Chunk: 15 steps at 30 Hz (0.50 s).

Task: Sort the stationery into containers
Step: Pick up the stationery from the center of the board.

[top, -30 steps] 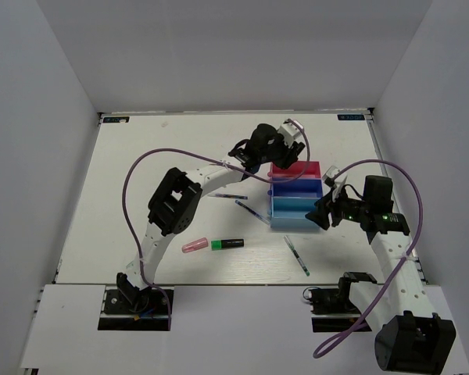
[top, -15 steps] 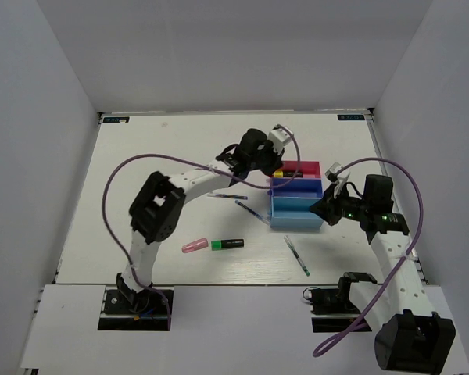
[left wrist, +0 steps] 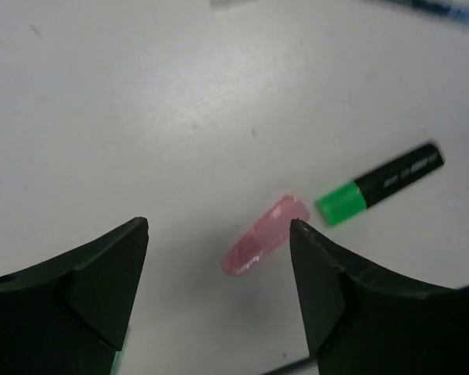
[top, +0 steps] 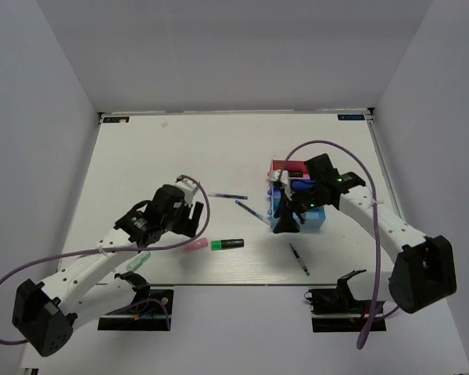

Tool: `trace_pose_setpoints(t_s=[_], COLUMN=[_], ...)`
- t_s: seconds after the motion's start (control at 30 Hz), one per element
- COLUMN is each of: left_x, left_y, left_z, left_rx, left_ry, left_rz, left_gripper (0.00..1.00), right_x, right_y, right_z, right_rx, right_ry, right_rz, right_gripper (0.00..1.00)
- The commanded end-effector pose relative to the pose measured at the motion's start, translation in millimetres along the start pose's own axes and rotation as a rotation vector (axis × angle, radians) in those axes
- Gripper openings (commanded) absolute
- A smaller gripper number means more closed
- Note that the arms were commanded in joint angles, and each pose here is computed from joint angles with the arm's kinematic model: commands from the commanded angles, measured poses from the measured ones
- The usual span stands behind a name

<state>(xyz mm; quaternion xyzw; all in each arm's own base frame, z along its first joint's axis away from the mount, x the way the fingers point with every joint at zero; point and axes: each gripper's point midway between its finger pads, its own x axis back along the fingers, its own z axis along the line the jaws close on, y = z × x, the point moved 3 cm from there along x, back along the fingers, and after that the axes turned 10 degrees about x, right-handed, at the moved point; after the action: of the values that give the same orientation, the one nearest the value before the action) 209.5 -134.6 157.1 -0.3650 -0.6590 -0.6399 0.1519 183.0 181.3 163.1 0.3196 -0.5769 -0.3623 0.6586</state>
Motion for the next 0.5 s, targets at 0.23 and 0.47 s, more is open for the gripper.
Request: trace_pose_setpoints(t_s=[0.23, 0.47], left_x=[-31.4, -62.1], left_y=[-17.7, -29.8], left_z=[-96.0, -136.5], left_rx=[-0.359, -0.433], left_ry=[-0.452, -0.529], left_rz=[0.137, 0.27], left_gripper=[0.7, 0.57], right_x=[0.4, 24.4], right_y=[31.4, 4.6], right_z=[-25.6, -24.4], right_rx=[-0.003, -0.028], right_ry=[-0.259, -0.441], right_rz=[0.022, 0.115], right_gripper=[0.53, 0.45])
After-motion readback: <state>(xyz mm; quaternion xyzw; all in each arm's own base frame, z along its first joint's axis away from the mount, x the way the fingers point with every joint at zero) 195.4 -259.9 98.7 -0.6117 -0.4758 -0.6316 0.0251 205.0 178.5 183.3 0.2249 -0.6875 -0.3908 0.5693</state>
